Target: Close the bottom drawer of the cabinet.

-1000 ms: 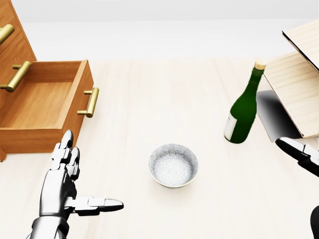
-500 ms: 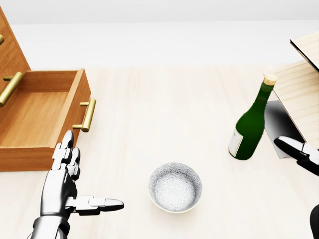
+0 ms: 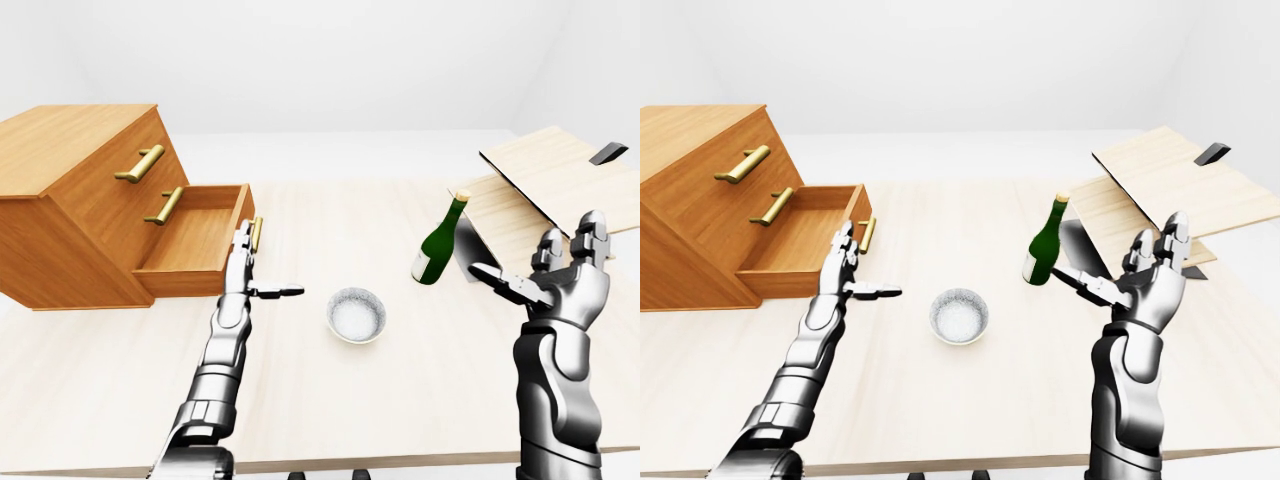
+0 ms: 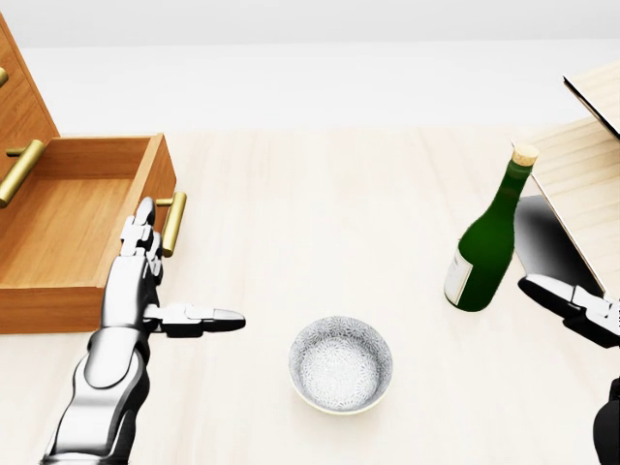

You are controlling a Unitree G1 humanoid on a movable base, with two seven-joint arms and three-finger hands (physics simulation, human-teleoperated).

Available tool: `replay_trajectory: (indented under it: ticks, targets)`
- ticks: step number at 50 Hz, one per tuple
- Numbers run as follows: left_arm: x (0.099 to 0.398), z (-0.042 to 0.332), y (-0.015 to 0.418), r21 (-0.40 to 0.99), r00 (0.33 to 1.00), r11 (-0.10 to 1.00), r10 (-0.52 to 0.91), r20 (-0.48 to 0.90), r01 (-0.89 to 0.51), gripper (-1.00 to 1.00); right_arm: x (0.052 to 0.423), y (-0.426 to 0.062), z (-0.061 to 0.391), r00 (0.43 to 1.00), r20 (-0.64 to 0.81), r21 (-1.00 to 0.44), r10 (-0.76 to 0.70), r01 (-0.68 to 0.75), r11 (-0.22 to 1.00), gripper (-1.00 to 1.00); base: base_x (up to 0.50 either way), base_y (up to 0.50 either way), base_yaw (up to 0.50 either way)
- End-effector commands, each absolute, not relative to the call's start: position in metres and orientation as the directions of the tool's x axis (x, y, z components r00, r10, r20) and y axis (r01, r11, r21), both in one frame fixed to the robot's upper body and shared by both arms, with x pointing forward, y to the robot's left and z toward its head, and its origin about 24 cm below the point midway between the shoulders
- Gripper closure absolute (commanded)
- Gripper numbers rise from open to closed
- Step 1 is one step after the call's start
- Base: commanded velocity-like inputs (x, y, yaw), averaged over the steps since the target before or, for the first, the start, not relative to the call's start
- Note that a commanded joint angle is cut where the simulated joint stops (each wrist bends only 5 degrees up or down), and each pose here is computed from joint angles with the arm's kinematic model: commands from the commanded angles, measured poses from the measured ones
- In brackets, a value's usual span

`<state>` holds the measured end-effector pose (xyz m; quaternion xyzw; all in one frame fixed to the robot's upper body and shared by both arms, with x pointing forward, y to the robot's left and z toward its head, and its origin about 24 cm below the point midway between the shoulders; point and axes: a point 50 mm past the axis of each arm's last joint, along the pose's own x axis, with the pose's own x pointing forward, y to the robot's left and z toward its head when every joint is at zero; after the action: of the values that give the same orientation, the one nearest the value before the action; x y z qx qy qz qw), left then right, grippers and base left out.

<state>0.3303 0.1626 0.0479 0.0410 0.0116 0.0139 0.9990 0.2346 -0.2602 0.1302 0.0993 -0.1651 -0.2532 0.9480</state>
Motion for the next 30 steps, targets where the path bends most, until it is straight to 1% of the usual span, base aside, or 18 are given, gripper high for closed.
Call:
replay_trajectory:
  ticks: [1,3,12,21,30]
  targets:
    - [0.360,0.044,0.166,0.124,0.989,0.992,0.054,-0.137,-0.037,-1.00,0.236,-0.258,0.128,0.827,0.258,0.266,-0.499,0.435,0.860,-1.00,0.00,0.00,0.00]
    - [0.361,0.044,0.166,0.138,0.988,0.990,0.051,-0.147,-0.031,-1.00,0.235,-0.258,0.129,0.827,0.263,0.267,-0.497,0.432,0.861,-1.00,0.00,0.00,0.00]
    - [0.364,0.037,0.171,0.120,0.977,0.992,0.063,-0.205,-0.039,-1.00,0.236,-0.258,0.129,0.829,0.261,0.268,-0.495,0.431,0.862,-1.00,0.00,0.00,0.00]
    - [0.358,0.018,0.171,0.137,0.952,0.990,0.069,-0.298,-0.029,-1.00,0.234,-0.257,0.132,0.826,0.272,0.271,-0.493,0.426,0.863,-1.00,0.00,0.00,0.00]
    - [0.352,0.006,0.174,0.128,0.935,0.991,0.075,-0.346,-0.032,-1.00,0.236,-0.257,0.130,0.830,0.266,0.269,-0.491,0.425,0.864,-1.00,0.00,0.00,0.00]
